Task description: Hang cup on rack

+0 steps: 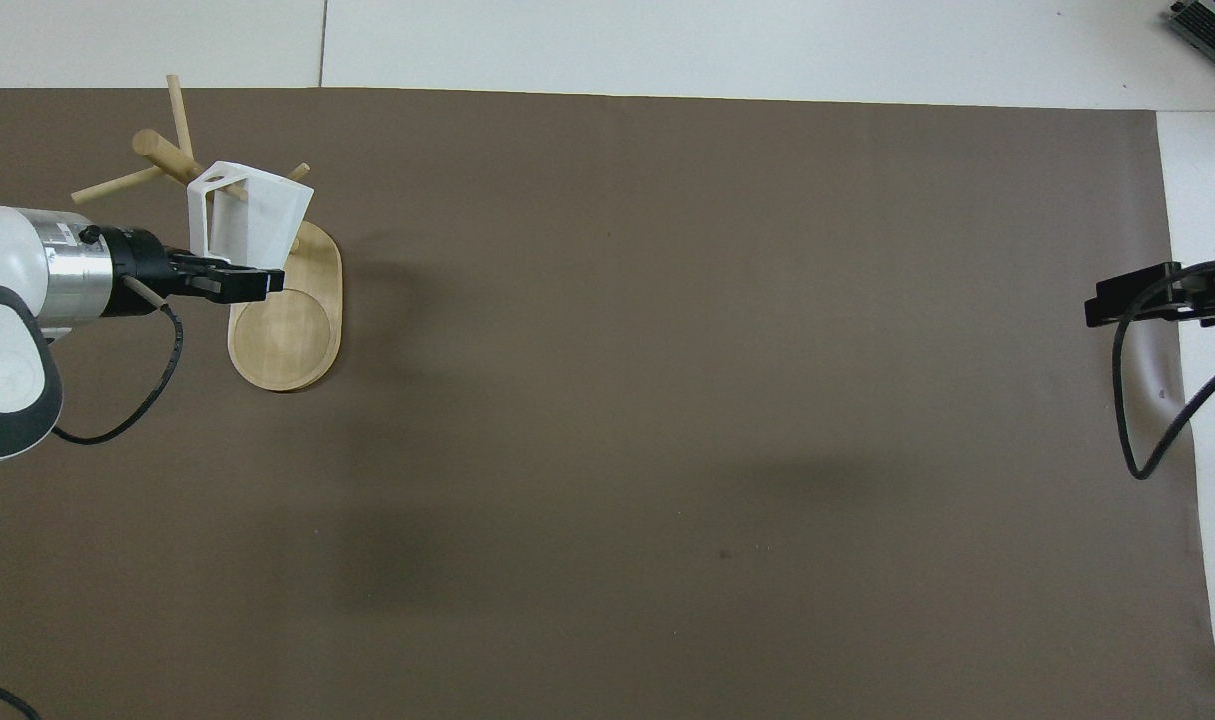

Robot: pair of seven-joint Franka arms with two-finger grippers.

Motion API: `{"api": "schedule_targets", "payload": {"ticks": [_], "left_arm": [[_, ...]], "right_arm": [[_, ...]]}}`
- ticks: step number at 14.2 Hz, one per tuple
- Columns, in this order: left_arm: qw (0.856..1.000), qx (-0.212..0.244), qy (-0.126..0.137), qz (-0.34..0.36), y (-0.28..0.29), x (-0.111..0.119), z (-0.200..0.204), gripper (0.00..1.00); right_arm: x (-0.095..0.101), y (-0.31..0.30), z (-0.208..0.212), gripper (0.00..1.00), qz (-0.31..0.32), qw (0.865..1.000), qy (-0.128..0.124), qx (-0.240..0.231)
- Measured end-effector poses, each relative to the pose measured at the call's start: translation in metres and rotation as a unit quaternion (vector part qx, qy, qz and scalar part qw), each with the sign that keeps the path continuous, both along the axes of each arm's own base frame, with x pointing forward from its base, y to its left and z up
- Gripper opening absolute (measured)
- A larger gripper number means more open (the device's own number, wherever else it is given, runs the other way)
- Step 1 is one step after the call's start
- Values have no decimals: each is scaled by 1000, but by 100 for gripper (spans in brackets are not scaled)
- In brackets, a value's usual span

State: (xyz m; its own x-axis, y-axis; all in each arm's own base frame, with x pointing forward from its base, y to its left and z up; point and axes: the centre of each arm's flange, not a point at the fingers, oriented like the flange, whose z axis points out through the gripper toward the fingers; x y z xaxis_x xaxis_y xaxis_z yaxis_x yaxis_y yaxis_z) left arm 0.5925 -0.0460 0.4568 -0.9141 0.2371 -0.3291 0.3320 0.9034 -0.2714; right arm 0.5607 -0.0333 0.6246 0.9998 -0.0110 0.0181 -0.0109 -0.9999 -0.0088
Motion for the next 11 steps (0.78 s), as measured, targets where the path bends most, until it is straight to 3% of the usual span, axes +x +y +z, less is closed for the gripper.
{"api": "schedule_targets", "payload": {"ticks": [11], "left_arm": [[999,-8,1,33,3,-1,-4,69]], "right_arm": [[-1,-10,0,100,-9,1000,2,0]]}}
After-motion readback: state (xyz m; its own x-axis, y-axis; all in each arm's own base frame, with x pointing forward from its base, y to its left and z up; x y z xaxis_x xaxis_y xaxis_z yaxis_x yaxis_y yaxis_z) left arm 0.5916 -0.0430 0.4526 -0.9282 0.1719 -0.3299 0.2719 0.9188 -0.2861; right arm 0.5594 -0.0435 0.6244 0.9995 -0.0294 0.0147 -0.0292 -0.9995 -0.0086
